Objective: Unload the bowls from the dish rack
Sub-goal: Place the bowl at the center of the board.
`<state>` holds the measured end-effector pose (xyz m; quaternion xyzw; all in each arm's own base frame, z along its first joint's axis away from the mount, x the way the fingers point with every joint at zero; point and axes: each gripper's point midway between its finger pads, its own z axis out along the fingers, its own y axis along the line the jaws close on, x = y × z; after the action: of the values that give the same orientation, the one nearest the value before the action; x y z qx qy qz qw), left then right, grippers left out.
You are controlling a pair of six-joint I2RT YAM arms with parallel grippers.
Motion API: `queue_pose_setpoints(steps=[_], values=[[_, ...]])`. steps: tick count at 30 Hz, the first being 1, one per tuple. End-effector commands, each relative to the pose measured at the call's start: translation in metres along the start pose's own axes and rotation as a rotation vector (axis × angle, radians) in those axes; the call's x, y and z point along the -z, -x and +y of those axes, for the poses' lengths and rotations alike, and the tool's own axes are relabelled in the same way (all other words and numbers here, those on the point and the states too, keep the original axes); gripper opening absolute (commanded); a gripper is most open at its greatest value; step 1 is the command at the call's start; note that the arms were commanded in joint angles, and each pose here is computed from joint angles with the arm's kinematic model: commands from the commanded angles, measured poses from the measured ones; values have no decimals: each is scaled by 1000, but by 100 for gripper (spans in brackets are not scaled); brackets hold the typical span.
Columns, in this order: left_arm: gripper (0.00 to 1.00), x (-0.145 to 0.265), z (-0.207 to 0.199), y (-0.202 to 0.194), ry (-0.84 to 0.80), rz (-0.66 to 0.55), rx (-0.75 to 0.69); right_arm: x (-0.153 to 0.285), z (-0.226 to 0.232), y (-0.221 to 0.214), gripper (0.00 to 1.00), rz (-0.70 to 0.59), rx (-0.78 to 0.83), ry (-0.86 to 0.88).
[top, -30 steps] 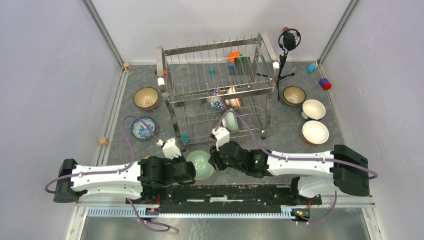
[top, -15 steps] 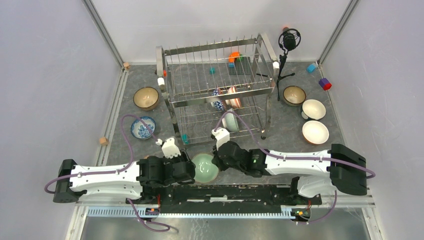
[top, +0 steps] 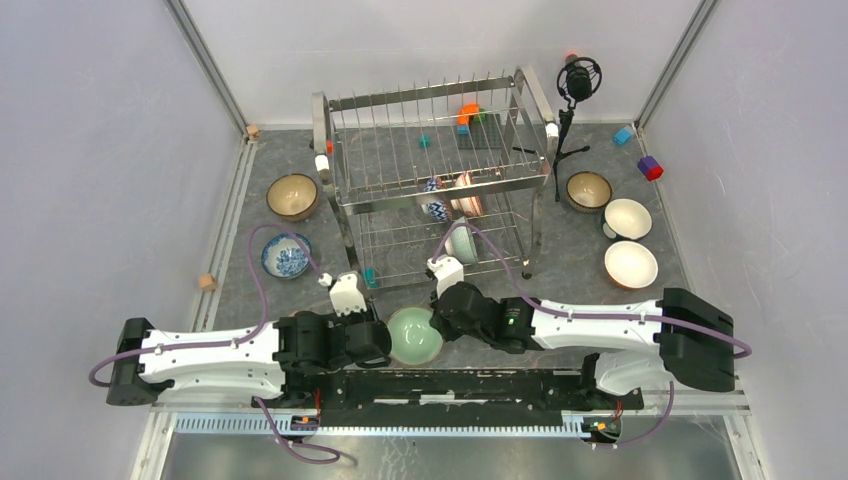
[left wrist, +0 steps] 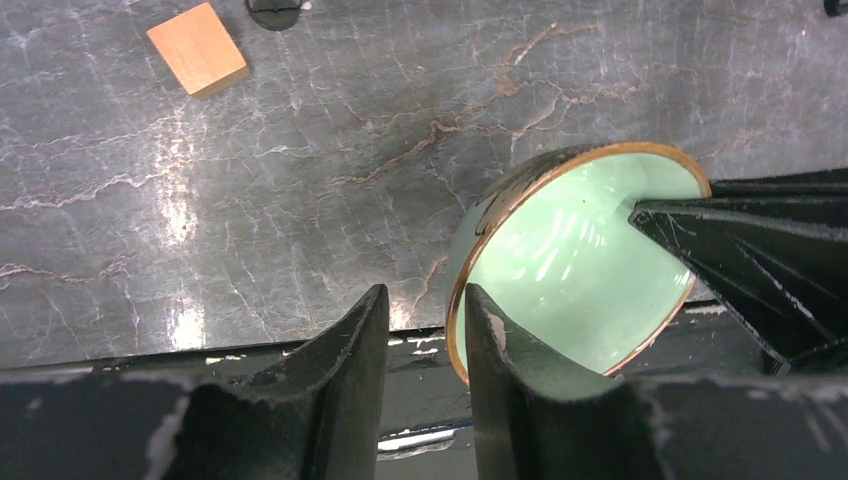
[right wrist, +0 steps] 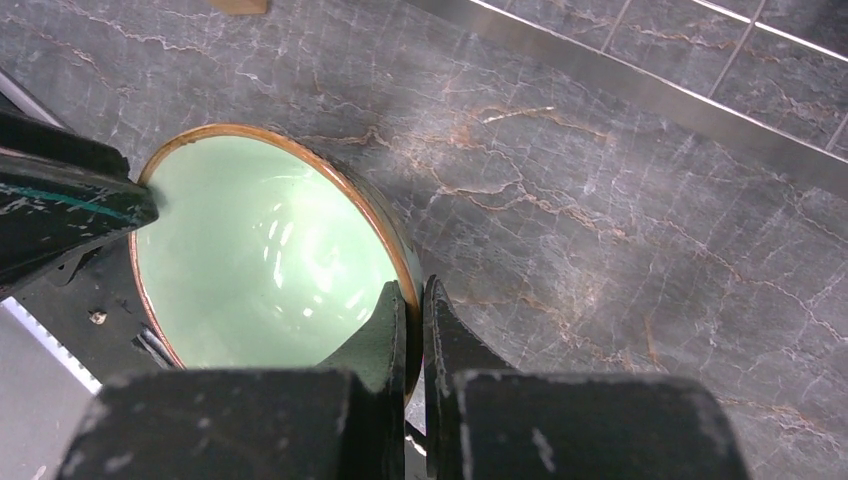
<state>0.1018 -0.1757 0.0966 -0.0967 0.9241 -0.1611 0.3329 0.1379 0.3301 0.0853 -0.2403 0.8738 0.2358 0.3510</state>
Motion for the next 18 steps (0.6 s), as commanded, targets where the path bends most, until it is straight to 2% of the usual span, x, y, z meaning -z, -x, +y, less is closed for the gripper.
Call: queue_pose_setpoints(steps=[1, 7, 10, 15, 18], values=[[41, 1, -11, -3, -61, 14, -82, 8, 15, 34, 0, -116, -85, 73], [50, -4, -18, -11, -111, 35, -94, 10, 19, 36, 0, -121, -89, 91], [51, -6, -20, -14, -114, 38, -111, 10, 22, 36, 0, -118, -91, 105], [38, -9, -20, -16, -95, 39, -132, 11, 23, 37, 0, -118, -92, 111], [36, -11, -20, -16, -92, 38, -140, 11, 23, 36, 0, -116, -94, 112]])
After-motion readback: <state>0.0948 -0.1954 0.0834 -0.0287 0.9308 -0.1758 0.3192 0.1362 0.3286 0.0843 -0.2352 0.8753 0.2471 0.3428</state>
